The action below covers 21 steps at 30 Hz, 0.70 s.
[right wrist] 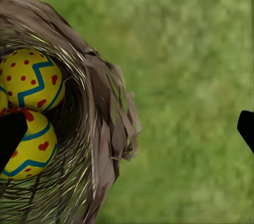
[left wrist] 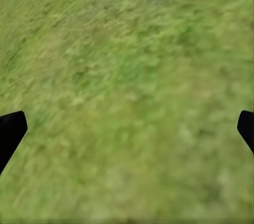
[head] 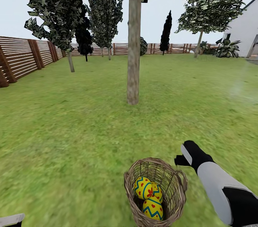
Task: Take the three Easter eggs out of the wicker basket on the lawn in the garden, then place them on the lawn next to a single tree (choose any tree) so that all three eggs are next to the same tree and none are left in the basket.
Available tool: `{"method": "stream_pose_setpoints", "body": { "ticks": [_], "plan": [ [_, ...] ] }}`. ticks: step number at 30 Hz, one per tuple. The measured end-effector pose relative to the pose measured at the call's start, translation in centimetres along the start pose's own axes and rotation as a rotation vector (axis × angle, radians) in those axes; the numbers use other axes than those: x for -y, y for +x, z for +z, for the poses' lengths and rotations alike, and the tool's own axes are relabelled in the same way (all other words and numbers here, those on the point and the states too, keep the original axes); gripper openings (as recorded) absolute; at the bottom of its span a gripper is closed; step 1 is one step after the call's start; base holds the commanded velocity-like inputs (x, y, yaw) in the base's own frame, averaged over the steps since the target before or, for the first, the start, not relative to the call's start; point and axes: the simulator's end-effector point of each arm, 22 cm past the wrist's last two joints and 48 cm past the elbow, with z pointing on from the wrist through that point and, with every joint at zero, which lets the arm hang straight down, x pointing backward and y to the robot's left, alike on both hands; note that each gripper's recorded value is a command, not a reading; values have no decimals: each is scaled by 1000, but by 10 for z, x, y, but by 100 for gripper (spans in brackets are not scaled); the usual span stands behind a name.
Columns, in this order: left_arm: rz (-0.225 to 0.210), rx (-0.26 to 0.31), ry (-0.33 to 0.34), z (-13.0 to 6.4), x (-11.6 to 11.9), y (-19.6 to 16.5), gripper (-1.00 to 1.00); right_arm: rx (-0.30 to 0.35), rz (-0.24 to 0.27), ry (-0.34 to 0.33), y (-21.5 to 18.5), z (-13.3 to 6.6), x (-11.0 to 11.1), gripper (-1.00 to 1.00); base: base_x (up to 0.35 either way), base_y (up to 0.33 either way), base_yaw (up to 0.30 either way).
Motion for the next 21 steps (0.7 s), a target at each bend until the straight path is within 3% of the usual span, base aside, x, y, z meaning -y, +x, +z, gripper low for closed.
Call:
{"method": "stream_pose_setpoints", "body": {
  "ticks": [6,21],
  "plan": [
    [0,2,-1,1,1,4,100,22,5,-3,-12,-4,-1,100,0,0,0],
    [0,4,-2,13,11,33,100,35,9,0,-4,19,-2,100,0,0,0]
  ]
}}
